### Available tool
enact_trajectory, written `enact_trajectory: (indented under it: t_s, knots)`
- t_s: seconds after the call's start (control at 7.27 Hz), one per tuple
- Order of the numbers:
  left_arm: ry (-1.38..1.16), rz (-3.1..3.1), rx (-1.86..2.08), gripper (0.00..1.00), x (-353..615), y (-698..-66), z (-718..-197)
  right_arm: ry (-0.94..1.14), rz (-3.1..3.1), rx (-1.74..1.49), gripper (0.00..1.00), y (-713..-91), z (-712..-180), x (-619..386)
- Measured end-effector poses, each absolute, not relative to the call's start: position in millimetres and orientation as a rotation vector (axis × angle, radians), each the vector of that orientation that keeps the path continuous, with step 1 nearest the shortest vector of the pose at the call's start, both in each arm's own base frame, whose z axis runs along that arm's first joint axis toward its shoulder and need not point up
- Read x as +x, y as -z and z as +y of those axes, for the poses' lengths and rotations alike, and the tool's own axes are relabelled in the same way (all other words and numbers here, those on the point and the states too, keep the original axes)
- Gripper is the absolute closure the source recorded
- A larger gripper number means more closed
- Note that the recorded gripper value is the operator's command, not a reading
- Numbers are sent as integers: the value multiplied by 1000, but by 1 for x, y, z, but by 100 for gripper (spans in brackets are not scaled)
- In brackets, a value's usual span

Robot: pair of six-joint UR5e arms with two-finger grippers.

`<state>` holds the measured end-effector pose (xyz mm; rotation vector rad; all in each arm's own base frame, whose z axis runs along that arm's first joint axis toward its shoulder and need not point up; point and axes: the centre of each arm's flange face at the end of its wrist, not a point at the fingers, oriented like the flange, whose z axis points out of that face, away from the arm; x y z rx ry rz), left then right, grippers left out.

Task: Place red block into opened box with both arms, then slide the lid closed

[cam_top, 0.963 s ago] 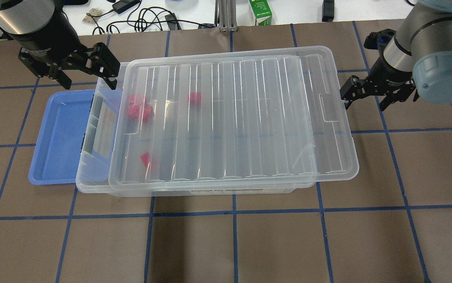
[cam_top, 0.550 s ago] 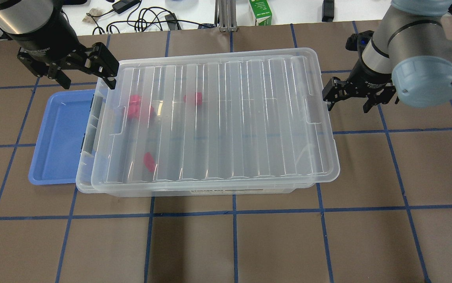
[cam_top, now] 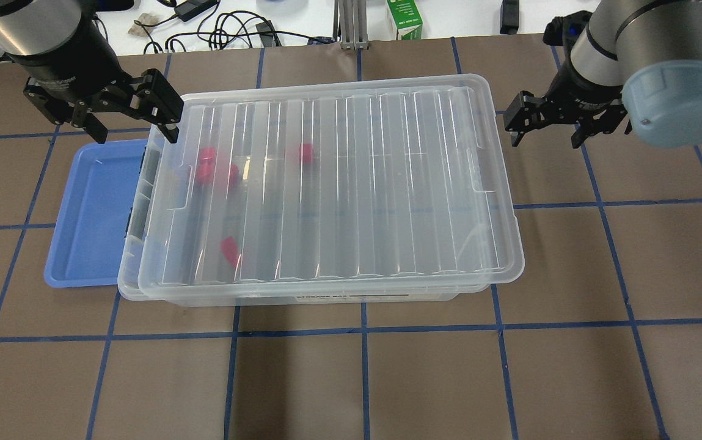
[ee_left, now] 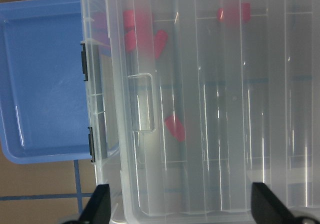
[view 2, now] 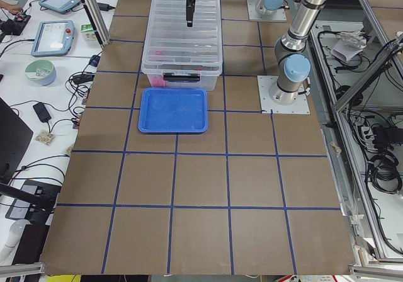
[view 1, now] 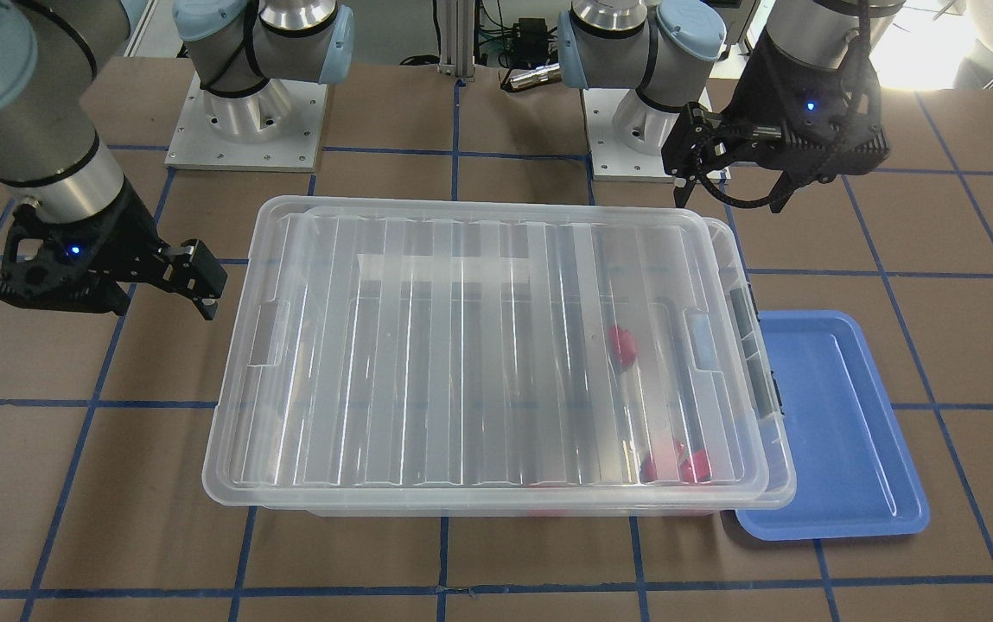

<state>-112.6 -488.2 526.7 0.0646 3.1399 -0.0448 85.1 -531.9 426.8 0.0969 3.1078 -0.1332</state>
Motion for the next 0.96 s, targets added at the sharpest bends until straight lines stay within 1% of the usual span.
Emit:
enact_trajectory:
  t_s: [0.28,0.41,0.69,0.96]
  knots:
    - [46,3144,64,0,-113,-527,-488,172,3102,73,0,-482,-508,112]
    - [47,3144,64,0,-113,-527,-488,159,3101,63,0,-498,-499,127]
    - [51,3141,63,0,-113,-529,-487,113,3108,37,0,-514,-485,142]
    - [50,3139,63,0,-113,-528,-487,106,3108,31,0,-517,-483,144]
